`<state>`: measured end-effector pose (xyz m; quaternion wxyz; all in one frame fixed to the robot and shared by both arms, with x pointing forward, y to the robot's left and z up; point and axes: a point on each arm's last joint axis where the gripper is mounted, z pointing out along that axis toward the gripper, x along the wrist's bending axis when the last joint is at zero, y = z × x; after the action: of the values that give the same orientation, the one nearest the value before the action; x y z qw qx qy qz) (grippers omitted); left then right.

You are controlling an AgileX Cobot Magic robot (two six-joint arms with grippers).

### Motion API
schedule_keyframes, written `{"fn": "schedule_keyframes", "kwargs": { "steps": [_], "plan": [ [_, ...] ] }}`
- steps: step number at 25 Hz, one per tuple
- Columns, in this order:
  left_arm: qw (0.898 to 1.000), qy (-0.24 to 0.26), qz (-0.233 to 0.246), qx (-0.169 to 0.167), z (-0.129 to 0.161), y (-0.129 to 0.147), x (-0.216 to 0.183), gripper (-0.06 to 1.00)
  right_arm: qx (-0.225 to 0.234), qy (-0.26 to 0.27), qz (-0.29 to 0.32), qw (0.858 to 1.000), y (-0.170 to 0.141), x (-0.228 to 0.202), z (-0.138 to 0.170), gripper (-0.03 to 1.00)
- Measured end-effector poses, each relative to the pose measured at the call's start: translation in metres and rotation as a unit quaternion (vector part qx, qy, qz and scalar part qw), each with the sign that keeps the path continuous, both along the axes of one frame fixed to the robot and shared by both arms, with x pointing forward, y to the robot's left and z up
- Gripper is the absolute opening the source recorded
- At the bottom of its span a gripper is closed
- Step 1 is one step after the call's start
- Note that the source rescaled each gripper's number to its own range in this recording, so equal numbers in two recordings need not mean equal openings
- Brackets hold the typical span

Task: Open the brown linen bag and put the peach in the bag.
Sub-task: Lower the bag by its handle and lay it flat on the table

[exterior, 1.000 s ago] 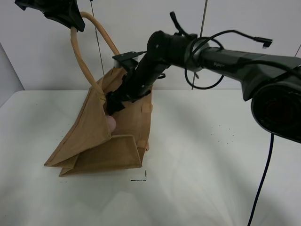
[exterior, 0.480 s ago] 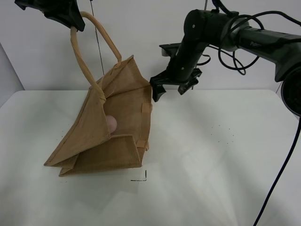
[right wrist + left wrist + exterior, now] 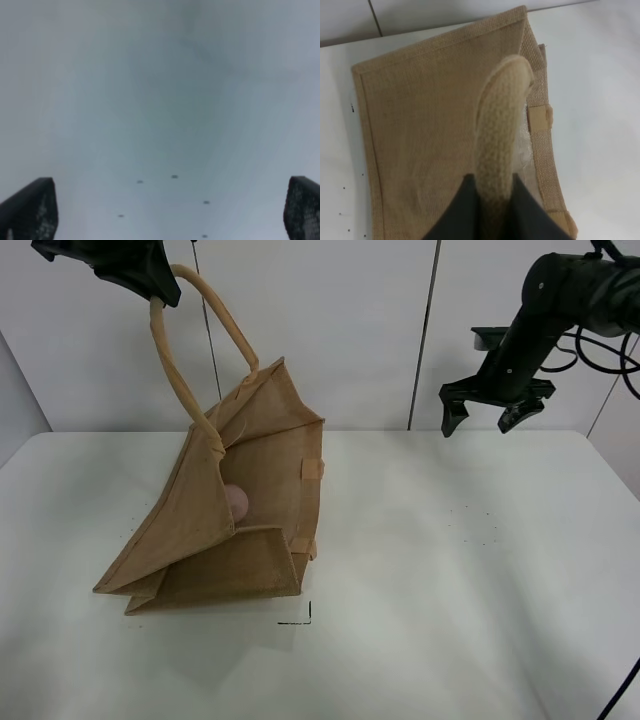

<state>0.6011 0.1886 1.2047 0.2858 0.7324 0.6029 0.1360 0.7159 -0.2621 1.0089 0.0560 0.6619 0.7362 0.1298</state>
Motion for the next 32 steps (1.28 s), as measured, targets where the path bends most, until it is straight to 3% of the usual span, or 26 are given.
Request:
{"fn": "schedule_keyframes", "kwargs": {
  "steps": [6, 12, 18, 26, 28, 32],
  "plan": [
    [1.000, 0.000, 0.000, 0.000, 0.000, 0.000, 0.000, 0.00, 0.001, -0.012, -0.011, 1.000, -0.009, -0.009, 0.019, 1.00],
    [1.000, 0.000, 0.000, 0.000, 0.000, 0.000, 0.000, 0.00, 0.001, -0.007, -0.012, 1.000, -0.011, -0.059, 0.051, 1.00],
    [1.000, 0.000, 0.000, 0.000, 0.000, 0.000, 0.000, 0.00, -0.002, 0.023, -0.002, 1.000, -0.015, -0.156, 0.068, 1.00],
    [1.000, 0.000, 0.000, 0.000, 0.000, 0.000, 0.000, 0.00, -0.008, 0.042, 0.002, 0.999, -0.021, -0.297, 0.049, 1.00],
    [1.000, 0.000, 0.000, 0.000, 0.000, 0.000, 0.000, 0.00, -0.009, 0.025, -0.001, 1.000, -0.022, -0.329, 0.041, 1.00],
    [1.000, 0.000, 0.000, 0.000, 0.000, 0.000, 0.000, 0.00, -0.005, -0.070, -0.011, 0.998, -0.025, -0.374, 0.032, 1.00]
  ]
}}
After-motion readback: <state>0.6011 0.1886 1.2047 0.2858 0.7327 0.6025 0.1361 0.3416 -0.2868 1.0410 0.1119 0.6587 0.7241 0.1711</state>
